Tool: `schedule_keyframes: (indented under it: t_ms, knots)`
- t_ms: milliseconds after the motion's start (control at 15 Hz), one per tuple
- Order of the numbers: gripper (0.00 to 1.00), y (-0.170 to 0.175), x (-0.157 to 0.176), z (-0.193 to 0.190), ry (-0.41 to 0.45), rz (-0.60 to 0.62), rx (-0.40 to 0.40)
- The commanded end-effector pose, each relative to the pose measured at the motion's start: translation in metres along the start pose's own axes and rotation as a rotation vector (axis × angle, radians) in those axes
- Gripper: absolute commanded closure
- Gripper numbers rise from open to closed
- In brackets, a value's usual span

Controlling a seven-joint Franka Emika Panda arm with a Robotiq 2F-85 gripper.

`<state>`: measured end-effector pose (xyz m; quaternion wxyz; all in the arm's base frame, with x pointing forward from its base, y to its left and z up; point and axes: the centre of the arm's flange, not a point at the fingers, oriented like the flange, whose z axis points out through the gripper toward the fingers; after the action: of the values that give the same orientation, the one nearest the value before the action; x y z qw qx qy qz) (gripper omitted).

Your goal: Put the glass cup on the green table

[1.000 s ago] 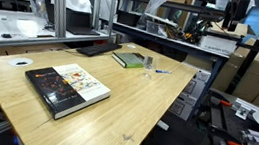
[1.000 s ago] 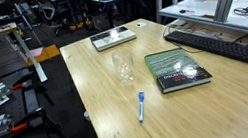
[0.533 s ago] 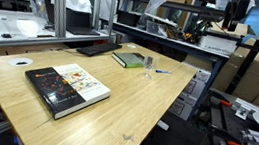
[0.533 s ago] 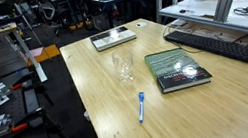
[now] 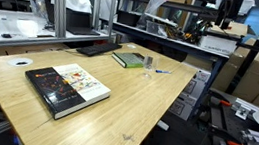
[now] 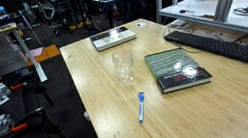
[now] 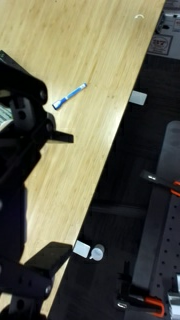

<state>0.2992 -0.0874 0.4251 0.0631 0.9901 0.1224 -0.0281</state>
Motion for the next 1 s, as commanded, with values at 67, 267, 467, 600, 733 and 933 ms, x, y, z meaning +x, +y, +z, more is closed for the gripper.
schedule_keyframes:
  t_ms: [67, 267, 467, 600, 733, 933]
  knots:
    - [0.00, 0.036, 0.043, -0.001, 0.122, -0.127, -0.020]
    - [0.00, 0.061, 0.077, 0.002, 0.212, -0.281, -0.032]
    - [0.00, 0.061, 0.114, 0.008, 0.221, -0.447, -0.027]
    - [0.00, 0.044, 0.139, 0.018, 0.194, -0.541, -0.004]
    - [0.00, 0.028, 0.159, 0.035, 0.158, -0.617, -0.008]
    - [0.00, 0.026, 0.174, 0.062, 0.096, -0.638, -0.078]
